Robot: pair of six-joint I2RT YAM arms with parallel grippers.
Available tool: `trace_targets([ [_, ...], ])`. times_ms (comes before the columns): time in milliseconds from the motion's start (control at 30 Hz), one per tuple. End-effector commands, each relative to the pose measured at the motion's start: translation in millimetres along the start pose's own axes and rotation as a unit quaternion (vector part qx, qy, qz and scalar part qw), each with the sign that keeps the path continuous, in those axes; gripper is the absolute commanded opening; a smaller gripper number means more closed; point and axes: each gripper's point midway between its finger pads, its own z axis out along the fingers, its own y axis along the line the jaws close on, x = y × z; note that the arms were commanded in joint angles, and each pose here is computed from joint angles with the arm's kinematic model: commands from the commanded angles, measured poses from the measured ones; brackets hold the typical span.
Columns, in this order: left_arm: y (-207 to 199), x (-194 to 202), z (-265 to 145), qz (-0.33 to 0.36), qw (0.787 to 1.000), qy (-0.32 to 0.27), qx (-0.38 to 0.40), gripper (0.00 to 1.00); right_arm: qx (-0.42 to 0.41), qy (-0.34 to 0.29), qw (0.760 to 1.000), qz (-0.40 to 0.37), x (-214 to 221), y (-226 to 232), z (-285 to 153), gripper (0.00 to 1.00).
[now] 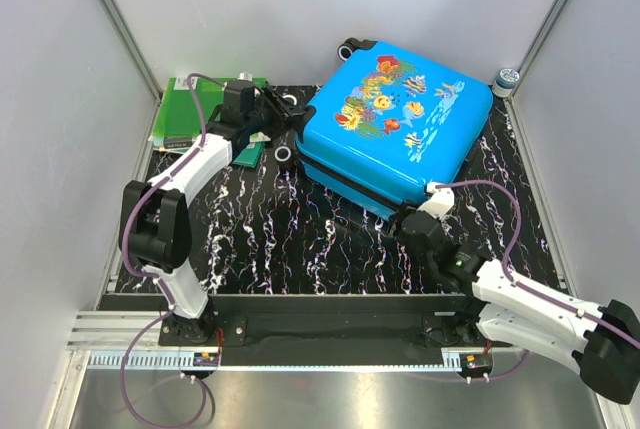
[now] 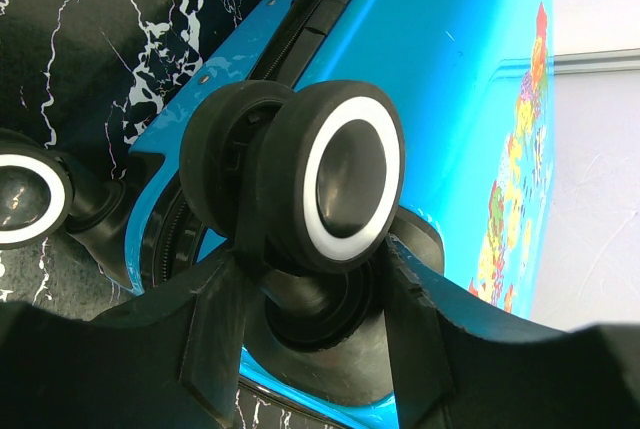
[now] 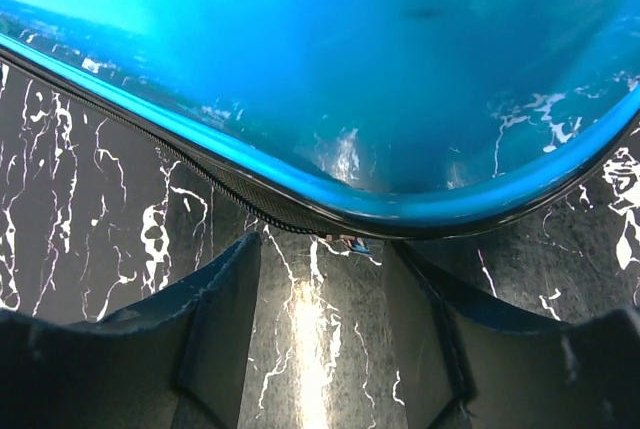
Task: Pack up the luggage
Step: Zip the luggage at the center of the board.
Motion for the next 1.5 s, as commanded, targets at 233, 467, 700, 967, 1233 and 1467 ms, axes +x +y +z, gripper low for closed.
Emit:
trace_targets([
  [233, -12.6, 91.1, -10.5, 0.118, 0.974, 0.176, 0.082, 0.00, 0.001, -0.106, 0.994, 0.021, -45.2, 8.9, -0.4, 0.39],
  [467, -11.1, 93.0, -10.3, 0.114, 0.974, 0.179, 0.083, 0.00, 0.026, -0.108, 0.994, 0.024, -40.0, 0.2, 5.0, 0.25],
  [700, -8.2, 93.6, -8.3, 0.114, 0.974, 0.179, 0.081, 0.00, 0.029, -0.111, 0.993, 0.009, -39.9, -0.8, 6.1, 0.09],
  [967, -5.2, 94.7, -6.8, 0.114, 0.974, 0.181, 0.078, 0.00, -0.002, -0.108, 0.994, 0.000, -38.2, 10.6, 5.4, 0.00],
  [1233, -2.0, 96.4, -5.3, 0.112, 0.974, 0.184, 0.075, 0.00, -0.026, -0.103, 0.994, -0.012, -37.3, 44.6, 8.0, 0.00],
  [1467, -1.3, 96.4, -4.7, 0.112, 0.974, 0.184, 0.074, 0.00, -0.049, -0.106, 0.993, -0.020, -38.5, 78.3, 14.1, 0.00],
])
